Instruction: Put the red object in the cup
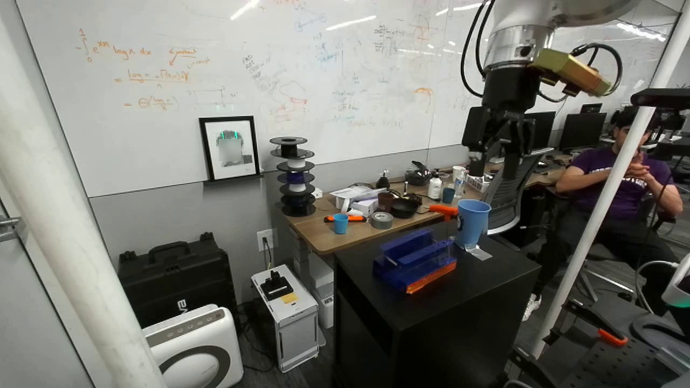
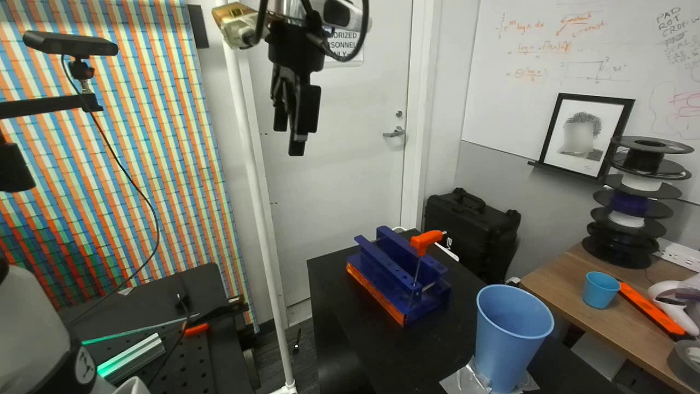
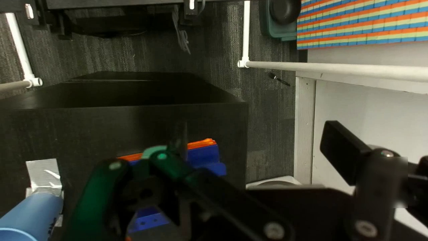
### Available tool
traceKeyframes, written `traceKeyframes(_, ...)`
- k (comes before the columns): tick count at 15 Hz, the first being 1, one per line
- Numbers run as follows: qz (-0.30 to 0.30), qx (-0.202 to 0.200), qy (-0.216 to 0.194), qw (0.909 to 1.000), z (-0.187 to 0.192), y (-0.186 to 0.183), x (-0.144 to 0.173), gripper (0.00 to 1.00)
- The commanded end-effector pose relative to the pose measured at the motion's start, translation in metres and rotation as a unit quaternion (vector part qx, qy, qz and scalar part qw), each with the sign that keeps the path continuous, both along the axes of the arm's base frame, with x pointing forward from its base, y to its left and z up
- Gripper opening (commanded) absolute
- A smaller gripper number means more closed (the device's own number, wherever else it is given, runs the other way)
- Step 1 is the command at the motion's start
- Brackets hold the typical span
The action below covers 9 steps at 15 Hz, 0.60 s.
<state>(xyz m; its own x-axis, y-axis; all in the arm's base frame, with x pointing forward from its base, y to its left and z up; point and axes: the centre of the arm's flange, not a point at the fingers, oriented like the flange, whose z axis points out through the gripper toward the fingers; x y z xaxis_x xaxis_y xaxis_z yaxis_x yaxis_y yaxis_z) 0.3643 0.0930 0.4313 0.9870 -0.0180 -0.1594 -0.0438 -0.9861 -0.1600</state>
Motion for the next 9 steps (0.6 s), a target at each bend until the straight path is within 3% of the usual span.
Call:
traceKeyframes(1, -0.015, -0.003, -0.001, 0.9999, -0.029, -0.048, 0.042, 1.0)
traceKeyframes(4, -0.025, -0.013, 0.002, 0.9996, -0.064, -0.08, 0.074, 1.0)
traceKeyframes(9, 0.034, -0.013, 0.056, 0.9978, -0.115, -0.101, 0.127, 1.0)
